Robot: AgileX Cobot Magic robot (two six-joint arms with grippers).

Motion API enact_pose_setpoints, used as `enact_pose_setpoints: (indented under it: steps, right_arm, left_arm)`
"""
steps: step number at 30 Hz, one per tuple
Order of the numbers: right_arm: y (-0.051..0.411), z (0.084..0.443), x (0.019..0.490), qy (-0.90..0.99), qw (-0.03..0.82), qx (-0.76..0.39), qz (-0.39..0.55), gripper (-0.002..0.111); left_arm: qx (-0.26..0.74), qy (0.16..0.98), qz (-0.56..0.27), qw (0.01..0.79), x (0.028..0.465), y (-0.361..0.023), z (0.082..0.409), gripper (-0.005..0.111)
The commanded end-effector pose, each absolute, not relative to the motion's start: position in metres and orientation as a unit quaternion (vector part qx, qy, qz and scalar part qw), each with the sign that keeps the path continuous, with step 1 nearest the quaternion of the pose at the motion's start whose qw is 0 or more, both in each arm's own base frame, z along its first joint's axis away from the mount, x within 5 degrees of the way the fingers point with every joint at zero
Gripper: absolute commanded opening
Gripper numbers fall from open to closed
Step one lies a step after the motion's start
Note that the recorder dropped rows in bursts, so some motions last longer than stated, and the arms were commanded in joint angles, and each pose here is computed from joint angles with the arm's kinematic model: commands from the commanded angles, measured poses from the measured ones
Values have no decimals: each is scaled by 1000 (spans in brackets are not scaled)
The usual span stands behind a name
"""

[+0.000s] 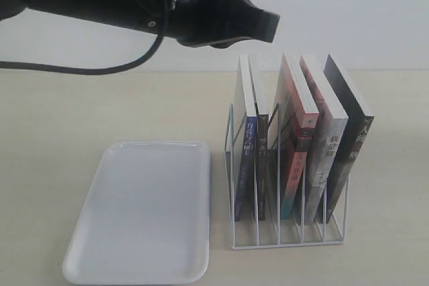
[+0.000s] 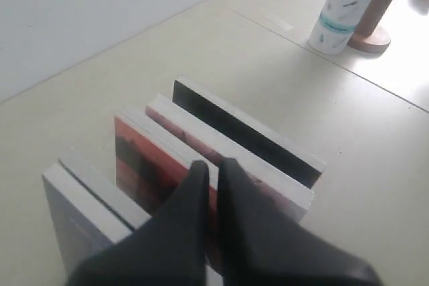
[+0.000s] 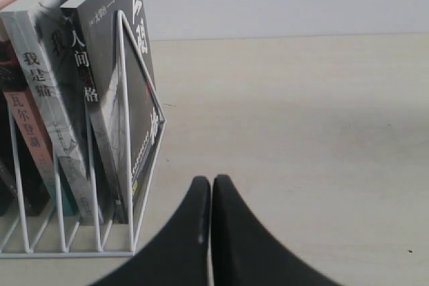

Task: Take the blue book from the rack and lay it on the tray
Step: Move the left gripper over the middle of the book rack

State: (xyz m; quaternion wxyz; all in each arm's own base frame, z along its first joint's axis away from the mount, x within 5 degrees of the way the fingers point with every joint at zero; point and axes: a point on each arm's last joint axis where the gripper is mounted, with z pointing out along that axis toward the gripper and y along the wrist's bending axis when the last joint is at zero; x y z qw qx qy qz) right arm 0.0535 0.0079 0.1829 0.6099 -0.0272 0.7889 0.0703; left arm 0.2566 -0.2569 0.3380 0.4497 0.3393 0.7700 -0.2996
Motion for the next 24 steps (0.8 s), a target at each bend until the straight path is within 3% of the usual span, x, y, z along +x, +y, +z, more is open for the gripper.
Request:
enact_pose_setpoints:
  steps: [1,8,13,17,24]
  right_arm:
    - [8,184,53,785,615,-27,69,0]
    - [8,184,53,785,615,-27,69,0]
    - [8,184,53,785,615,-27,69,0]
    - [8,184,53,785,615,-27,69,0]
    - [8,184,53,785,615,-27,69,0]
  left_arm:
    - [346,775,-320,421,265,-274,335,10]
    - [354,786,-322,391,282,-292,323,60]
    - [306,821,-320,360,293,-297,315,60]
    - [318,848,-240,350,296,-300,314,60]
    - [293,858,-199,372,281,-320,336,60]
